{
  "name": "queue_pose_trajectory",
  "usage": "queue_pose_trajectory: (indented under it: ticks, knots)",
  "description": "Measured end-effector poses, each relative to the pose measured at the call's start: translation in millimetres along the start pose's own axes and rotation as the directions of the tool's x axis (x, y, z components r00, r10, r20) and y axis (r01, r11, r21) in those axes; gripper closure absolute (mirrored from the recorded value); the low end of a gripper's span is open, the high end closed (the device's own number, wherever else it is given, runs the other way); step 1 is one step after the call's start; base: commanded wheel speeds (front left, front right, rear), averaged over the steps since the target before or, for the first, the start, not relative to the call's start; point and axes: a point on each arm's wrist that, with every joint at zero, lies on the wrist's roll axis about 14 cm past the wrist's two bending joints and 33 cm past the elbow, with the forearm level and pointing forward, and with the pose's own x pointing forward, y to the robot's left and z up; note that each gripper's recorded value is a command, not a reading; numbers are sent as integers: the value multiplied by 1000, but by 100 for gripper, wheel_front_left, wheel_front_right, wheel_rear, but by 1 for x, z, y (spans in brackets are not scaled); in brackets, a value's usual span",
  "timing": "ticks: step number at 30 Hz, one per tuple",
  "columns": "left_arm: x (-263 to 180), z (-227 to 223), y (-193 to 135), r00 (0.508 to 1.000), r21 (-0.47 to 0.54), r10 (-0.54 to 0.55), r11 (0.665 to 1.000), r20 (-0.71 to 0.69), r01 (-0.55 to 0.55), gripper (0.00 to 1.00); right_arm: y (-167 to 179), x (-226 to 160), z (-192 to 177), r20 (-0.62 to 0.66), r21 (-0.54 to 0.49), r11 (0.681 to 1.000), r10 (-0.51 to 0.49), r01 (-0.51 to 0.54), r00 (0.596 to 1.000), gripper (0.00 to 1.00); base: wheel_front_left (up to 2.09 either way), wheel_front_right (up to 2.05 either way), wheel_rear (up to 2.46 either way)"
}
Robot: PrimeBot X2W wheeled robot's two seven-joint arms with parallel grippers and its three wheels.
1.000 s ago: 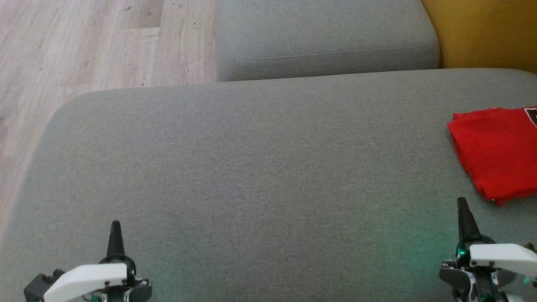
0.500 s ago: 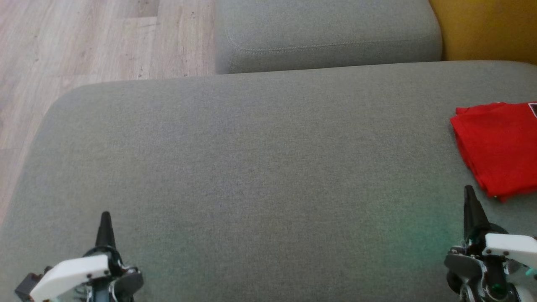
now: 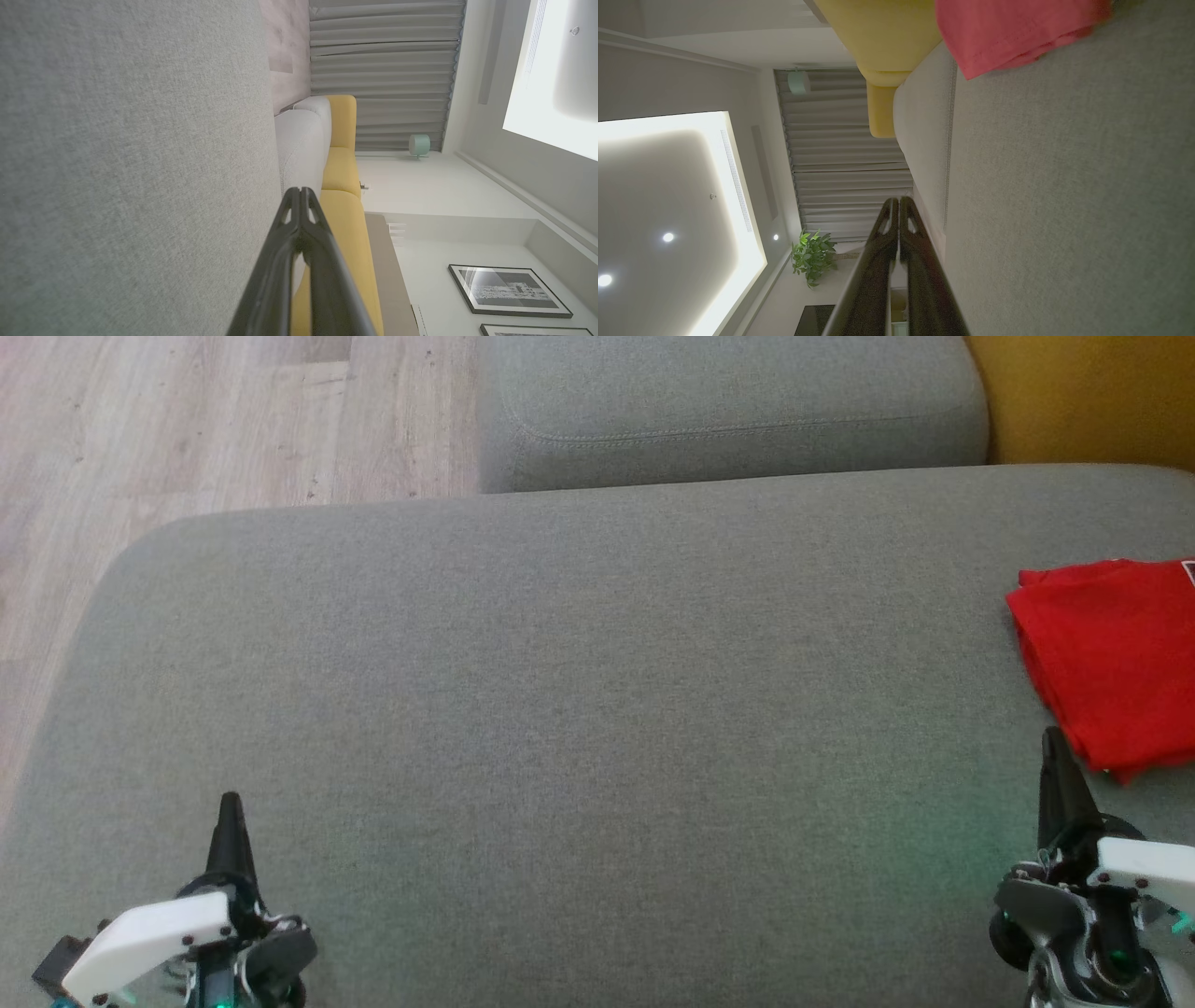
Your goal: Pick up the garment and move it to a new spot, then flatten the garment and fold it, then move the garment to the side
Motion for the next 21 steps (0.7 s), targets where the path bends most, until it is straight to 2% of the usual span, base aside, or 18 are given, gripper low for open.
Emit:
queue_pose_trajectory:
  ticks: [21]
  knots:
    - [0, 0, 0, 1000, 0, 0, 1000, 0, 0, 100, 0, 0, 0, 0, 0, 1000, 0, 0, 1000, 100, 0, 0, 0]
